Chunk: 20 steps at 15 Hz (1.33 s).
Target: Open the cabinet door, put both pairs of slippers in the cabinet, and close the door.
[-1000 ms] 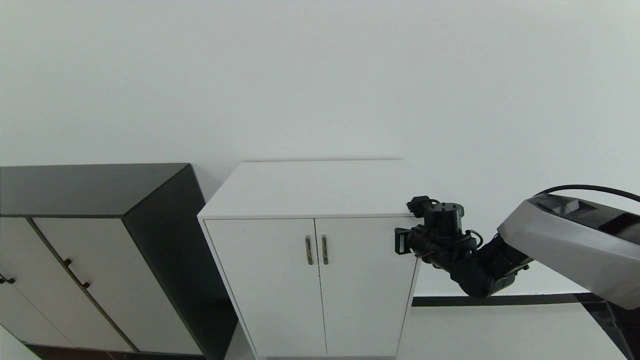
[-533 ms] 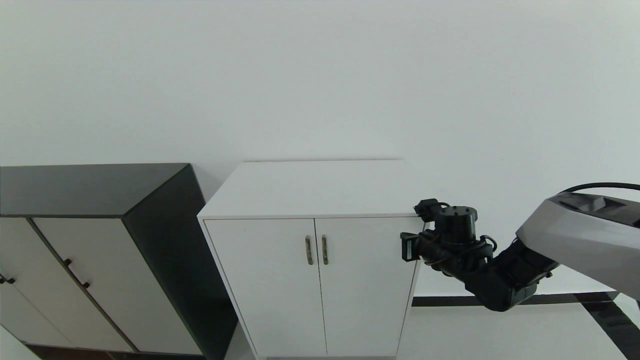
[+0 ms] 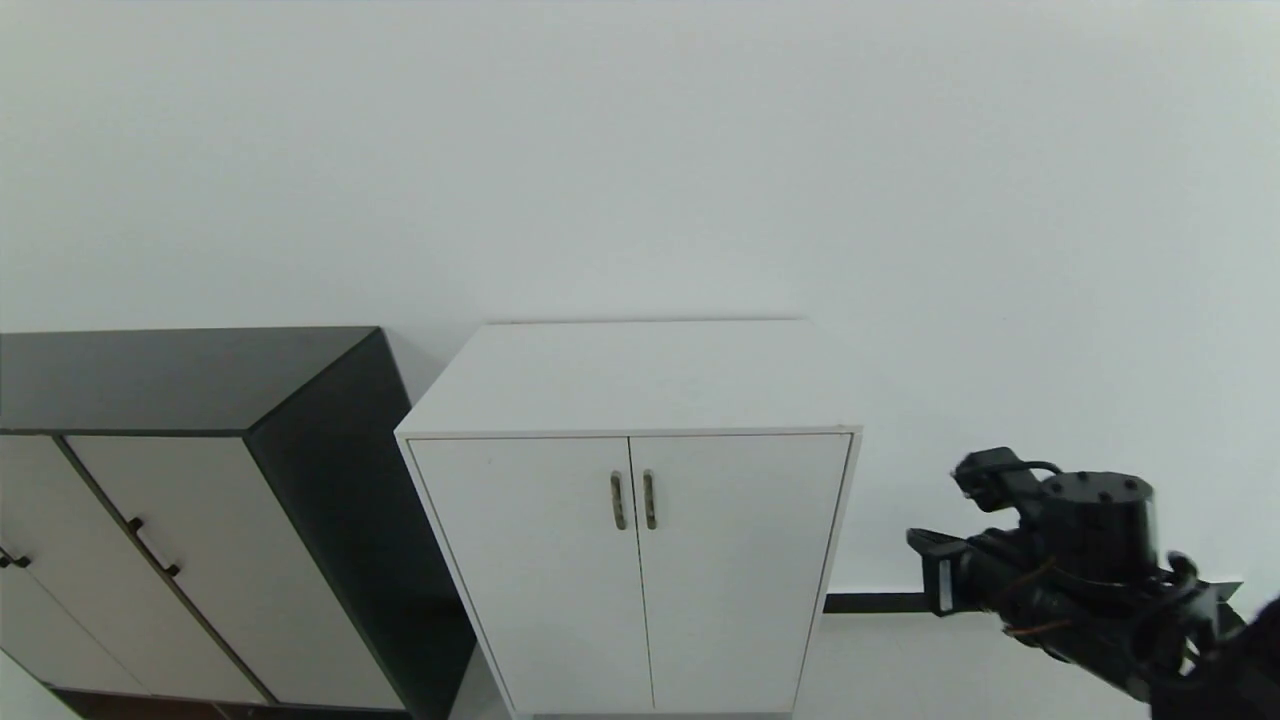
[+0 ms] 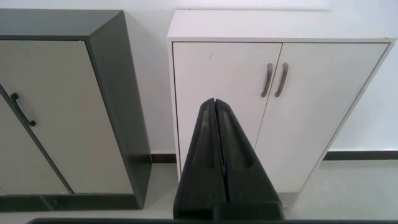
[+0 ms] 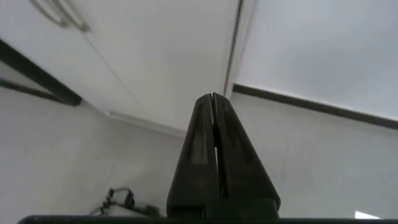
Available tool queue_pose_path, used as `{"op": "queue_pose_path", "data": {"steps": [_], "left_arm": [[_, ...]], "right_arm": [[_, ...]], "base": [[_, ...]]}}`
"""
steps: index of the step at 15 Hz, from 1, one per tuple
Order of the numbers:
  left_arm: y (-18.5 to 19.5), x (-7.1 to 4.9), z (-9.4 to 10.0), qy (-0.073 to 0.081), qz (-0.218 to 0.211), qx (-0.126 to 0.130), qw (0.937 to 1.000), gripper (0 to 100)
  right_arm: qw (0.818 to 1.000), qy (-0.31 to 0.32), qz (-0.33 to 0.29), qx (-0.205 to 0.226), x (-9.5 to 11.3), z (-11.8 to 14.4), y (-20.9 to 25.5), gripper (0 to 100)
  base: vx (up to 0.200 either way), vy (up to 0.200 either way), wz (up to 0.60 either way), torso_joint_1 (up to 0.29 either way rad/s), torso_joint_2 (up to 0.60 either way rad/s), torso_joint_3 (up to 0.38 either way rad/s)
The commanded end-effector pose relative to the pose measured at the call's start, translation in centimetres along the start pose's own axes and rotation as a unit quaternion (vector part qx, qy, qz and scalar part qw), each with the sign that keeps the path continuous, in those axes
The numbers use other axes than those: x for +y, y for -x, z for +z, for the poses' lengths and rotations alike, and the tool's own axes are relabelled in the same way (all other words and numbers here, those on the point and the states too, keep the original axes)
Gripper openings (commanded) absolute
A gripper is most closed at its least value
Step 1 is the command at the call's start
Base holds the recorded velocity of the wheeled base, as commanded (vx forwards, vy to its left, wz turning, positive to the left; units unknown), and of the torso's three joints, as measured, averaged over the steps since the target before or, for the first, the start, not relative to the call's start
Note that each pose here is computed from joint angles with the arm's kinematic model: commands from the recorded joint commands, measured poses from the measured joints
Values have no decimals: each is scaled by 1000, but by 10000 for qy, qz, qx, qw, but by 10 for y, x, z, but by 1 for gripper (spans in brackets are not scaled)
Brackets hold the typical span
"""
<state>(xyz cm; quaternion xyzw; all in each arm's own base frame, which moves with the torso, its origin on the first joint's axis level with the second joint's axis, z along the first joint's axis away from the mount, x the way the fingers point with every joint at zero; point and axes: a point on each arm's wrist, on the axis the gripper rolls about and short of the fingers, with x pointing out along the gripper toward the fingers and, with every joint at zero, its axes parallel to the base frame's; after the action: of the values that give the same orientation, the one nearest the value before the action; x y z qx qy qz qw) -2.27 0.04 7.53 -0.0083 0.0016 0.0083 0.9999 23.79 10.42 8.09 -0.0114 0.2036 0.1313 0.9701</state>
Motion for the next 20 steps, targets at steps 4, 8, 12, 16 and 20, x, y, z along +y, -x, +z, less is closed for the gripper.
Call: {"op": "queue_pose_path", "data": {"steps": [4, 8, 12, 16, 20], "left_arm": [[0, 0, 0, 9, 1, -2, 10000, 0], [0, 0, 0, 17, 1, 6, 10000, 0], [0, 0, 0, 9, 1, 6, 10000, 0], [0, 0, 0, 9, 1, 6, 10000, 0], [0, 0, 0, 9, -6, 6, 10000, 0]], "right_arm": [[9943, -125, -1046, -173, -47, -27, 118, 0], [9929, -182, -1165, -142, -47, -47, 176, 0], [9954, -182, -940, 15, -43, -84, 216, 0], [9983, -147, -543, -176, -41, -95, 226, 0], [9993, -95, -123, -342, -39, -96, 229, 0]], "base": [[0, 0, 0, 0, 0, 0], [0, 0, 0, 0, 0, 0], [0, 0, 0, 0, 0, 0], [0, 0, 0, 0, 0, 0], [0, 0, 0, 0, 0, 0]]}}
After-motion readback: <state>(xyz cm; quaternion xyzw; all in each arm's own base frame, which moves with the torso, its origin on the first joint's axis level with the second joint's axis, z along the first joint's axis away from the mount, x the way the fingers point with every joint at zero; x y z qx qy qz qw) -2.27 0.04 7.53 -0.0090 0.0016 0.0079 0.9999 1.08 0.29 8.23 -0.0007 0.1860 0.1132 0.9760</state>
